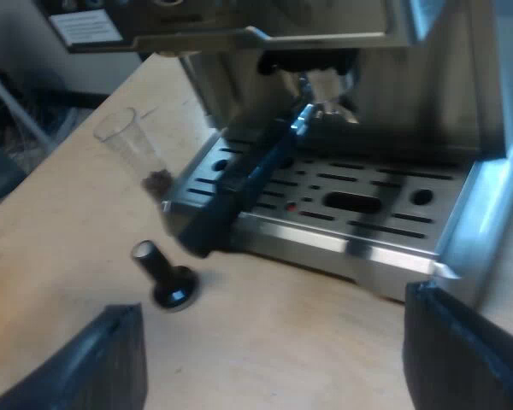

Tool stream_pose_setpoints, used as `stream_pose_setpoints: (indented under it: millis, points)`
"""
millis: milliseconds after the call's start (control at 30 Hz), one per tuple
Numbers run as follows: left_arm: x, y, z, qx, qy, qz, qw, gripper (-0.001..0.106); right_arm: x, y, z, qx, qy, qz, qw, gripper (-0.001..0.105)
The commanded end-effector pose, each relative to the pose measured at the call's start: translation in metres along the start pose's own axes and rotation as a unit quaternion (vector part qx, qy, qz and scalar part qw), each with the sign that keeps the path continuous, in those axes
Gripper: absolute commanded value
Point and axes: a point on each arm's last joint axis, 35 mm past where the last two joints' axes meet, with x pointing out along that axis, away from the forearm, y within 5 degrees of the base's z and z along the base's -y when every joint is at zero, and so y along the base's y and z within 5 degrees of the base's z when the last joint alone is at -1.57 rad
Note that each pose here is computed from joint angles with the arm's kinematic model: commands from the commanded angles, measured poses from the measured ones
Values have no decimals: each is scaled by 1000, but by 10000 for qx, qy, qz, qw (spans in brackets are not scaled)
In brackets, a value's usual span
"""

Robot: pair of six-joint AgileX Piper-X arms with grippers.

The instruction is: Pour the beans into the coffee machine

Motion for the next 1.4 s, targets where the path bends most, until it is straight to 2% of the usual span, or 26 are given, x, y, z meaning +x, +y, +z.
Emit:
stream_pose_setpoints:
  millis: [33,300,400,667,867,933,1267,1400]
  points:
    - [4,-2,5,40,-57,-61,10000,85,3,1,8,-376,-124,254,9989,64]
    - [13,-1,9,80,65,-85,9999,85,22,-1,18,-752,-112,367,9964,64]
    - [22,0,10,46,214,-63,9997,85,35,0,22,-910,-78,417,9949,64]
    - [30,1,15,66,138,-79,9999,85,65,13,26,-1237,114,723,9896,64]
    - [34,3,15,385,172,42,9991,85,80,25,27,-1451,205,790,9861,64]
    - [35,4,14,449,135,44,9989,85,96,34,26,-1599,331,807,9833,64]
    - [53,13,-7,443,163,51,9989,85,124,40,26,-1654,313,893,9817,64]
    - [62,17,-14,487,-27,70,9988,85,126,40,28,-1658,250,884,9819,64]
